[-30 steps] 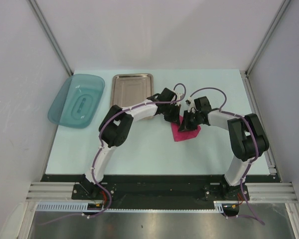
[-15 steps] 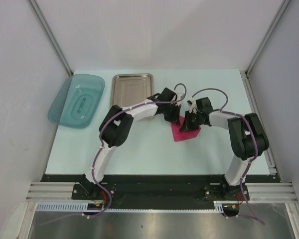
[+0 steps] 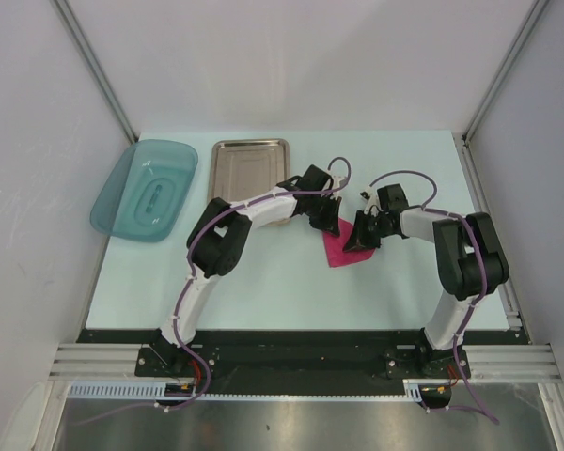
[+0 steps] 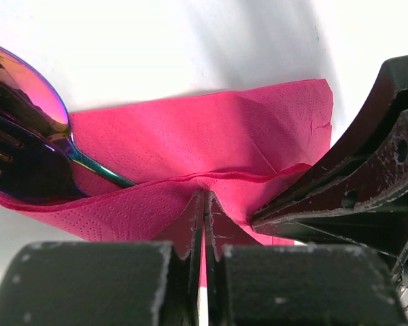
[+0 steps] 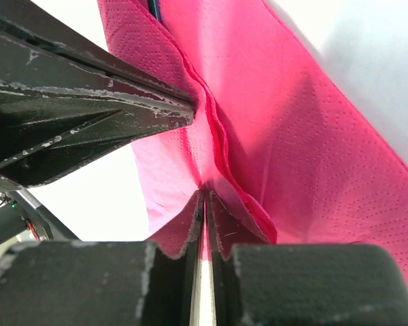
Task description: Place the utensils on the paper napkin and roll it up
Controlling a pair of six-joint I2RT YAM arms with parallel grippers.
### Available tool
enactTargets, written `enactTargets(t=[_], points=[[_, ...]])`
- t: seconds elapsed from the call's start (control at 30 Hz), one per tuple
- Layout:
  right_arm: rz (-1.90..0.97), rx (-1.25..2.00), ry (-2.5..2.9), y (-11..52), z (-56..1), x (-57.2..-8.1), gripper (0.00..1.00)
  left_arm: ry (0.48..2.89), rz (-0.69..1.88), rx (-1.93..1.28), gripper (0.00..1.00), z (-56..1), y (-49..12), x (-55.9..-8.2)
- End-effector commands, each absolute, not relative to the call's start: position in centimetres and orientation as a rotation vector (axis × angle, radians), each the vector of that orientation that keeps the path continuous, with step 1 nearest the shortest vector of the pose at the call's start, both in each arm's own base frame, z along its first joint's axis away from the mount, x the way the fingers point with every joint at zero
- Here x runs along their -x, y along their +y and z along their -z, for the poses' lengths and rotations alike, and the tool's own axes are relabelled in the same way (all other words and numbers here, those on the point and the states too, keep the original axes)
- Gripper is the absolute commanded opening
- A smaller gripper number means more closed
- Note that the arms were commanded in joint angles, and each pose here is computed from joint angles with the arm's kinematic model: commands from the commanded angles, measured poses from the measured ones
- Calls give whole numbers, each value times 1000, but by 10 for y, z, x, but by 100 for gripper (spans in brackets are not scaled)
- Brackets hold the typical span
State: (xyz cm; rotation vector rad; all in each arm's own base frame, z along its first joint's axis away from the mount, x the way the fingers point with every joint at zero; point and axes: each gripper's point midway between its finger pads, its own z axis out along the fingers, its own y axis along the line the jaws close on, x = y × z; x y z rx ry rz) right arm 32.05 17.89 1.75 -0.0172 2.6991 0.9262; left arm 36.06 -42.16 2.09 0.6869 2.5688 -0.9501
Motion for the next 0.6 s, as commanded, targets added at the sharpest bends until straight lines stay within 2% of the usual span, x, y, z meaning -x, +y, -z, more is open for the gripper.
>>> enactTargets(t=[0.0,0.33,0.57], points=[[-875,19,2817,174,3,-298,6,2622,866,-710,1,10,-409,-362],[-761,41,2876,168,23,-295,3,2593,784,-594,14,3,-391,-412],[-744,66,2897,172,28,-292,1,2533,762,-566,16,-5,-387,-438]])
